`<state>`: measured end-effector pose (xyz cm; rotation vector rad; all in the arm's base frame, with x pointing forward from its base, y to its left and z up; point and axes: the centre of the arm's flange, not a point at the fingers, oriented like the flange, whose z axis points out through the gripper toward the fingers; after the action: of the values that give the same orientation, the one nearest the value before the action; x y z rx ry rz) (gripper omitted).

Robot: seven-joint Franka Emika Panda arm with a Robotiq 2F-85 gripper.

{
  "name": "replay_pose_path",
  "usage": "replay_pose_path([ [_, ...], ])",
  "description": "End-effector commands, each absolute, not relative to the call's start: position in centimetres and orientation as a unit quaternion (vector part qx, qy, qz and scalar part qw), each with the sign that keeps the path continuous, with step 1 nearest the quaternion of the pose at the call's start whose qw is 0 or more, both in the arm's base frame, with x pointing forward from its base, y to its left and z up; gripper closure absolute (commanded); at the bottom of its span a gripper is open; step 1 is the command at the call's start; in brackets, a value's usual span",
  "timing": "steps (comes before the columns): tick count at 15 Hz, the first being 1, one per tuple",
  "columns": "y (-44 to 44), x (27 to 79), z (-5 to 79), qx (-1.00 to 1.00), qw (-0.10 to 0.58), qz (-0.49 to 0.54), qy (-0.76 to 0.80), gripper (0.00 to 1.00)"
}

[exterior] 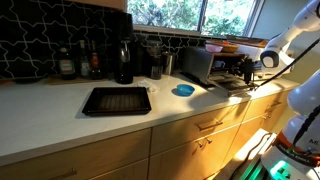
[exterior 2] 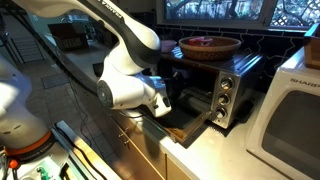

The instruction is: Pull the oven wire rack, remove the blue mixing bowl from the oven wire rack and place it to the left side of the oven

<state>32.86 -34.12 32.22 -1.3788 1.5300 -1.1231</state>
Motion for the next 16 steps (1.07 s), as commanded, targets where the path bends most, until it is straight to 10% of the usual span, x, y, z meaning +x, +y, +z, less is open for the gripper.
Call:
replay_pose_path([
  [1, -34.4, 29.2, 30.7, -0.544, 0.376, -0.45, 0.6, 0.98],
  [16, -34.9, 24.8, 29.2, -0.543, 0.396, -0.463, 0.578, 0.98],
])
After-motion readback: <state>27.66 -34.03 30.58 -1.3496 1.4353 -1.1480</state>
